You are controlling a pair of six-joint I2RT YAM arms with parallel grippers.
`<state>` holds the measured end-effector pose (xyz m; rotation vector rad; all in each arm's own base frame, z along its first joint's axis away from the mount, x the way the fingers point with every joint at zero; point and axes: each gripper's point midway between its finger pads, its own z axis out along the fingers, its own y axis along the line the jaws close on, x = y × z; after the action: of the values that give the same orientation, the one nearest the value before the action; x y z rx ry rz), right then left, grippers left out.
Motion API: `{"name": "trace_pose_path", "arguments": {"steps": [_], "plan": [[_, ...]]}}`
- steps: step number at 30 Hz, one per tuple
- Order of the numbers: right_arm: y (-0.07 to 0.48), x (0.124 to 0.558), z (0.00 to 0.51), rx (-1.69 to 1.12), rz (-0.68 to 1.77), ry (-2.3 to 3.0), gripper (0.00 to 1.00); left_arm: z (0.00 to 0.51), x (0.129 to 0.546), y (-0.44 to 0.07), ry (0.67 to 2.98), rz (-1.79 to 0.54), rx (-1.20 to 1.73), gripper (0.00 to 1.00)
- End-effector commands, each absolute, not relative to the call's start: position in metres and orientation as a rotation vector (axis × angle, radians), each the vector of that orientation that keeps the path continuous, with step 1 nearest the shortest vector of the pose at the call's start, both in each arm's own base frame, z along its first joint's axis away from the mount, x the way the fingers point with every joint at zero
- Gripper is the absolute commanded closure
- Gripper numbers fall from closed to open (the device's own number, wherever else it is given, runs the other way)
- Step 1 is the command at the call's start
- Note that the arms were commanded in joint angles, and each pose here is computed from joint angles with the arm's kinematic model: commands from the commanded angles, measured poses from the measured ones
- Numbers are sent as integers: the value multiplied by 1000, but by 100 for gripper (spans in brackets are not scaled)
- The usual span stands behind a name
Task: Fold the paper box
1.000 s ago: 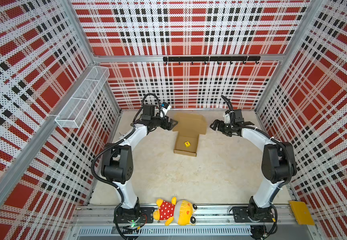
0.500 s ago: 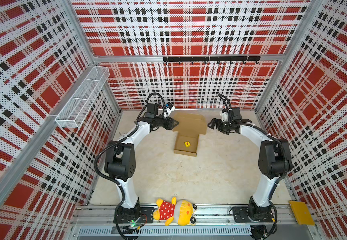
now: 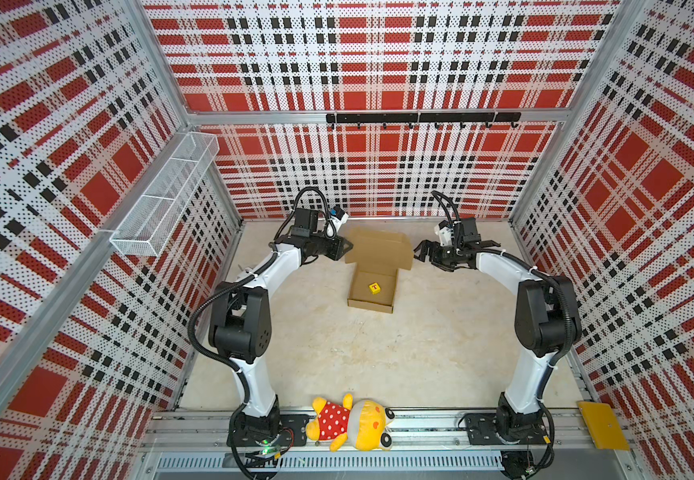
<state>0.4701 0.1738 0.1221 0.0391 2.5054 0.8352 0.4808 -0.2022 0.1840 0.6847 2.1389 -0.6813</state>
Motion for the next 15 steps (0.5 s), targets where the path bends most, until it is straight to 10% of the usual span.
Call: {"name": "trace_pose_path", "arguments": {"steps": [1, 15], "plan": [[183, 467, 133, -25, 850, 2461, 1, 201, 478, -206, 2102, -688, 655, 73], [180, 438, 141, -7, 829, 2448, 1, 207, 466, -219, 2084, -741, 628, 83]]}}
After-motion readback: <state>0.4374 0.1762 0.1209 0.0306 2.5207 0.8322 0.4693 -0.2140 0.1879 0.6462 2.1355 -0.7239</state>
